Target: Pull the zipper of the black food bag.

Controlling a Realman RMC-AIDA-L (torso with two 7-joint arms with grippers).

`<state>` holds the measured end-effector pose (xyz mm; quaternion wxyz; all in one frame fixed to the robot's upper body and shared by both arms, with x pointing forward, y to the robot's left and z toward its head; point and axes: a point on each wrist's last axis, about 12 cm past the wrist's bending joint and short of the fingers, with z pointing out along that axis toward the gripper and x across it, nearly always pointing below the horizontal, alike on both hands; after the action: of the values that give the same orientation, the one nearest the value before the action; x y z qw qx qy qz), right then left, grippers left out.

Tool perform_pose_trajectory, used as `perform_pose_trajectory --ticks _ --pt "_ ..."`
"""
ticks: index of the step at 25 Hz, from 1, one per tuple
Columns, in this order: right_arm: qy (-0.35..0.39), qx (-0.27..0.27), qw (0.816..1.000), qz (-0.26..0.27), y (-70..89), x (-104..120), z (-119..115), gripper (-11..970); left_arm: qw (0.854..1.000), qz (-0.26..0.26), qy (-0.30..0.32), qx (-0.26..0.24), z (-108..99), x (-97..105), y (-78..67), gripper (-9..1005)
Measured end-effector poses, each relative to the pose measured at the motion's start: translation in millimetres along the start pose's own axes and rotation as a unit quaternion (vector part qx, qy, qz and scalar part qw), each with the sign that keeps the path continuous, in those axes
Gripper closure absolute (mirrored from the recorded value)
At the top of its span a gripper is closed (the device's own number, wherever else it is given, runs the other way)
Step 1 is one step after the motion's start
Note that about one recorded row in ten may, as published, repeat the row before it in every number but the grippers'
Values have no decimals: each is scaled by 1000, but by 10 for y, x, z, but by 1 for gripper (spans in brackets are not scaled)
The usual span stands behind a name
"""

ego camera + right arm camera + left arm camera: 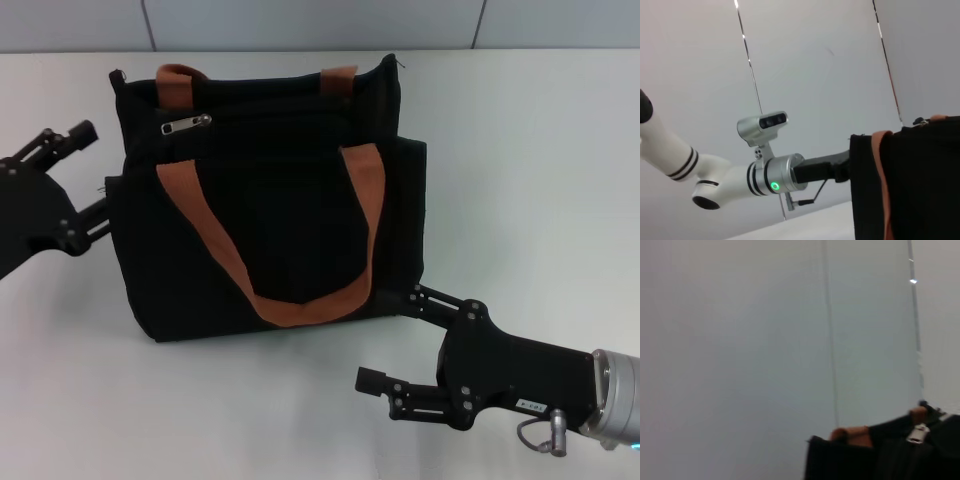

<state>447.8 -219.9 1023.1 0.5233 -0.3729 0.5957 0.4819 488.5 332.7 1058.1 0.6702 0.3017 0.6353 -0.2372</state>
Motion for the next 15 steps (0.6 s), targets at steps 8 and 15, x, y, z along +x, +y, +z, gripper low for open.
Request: perform_pose_trajectory --ticks 8,15 --pt "-5 -3 1000 7 27 7 11 139 999 10 3 35 85 -50 -7 249" --pt "-6 -4 1000 8 32 7 16 140 999 6 6 37 229 -52 -2 252"
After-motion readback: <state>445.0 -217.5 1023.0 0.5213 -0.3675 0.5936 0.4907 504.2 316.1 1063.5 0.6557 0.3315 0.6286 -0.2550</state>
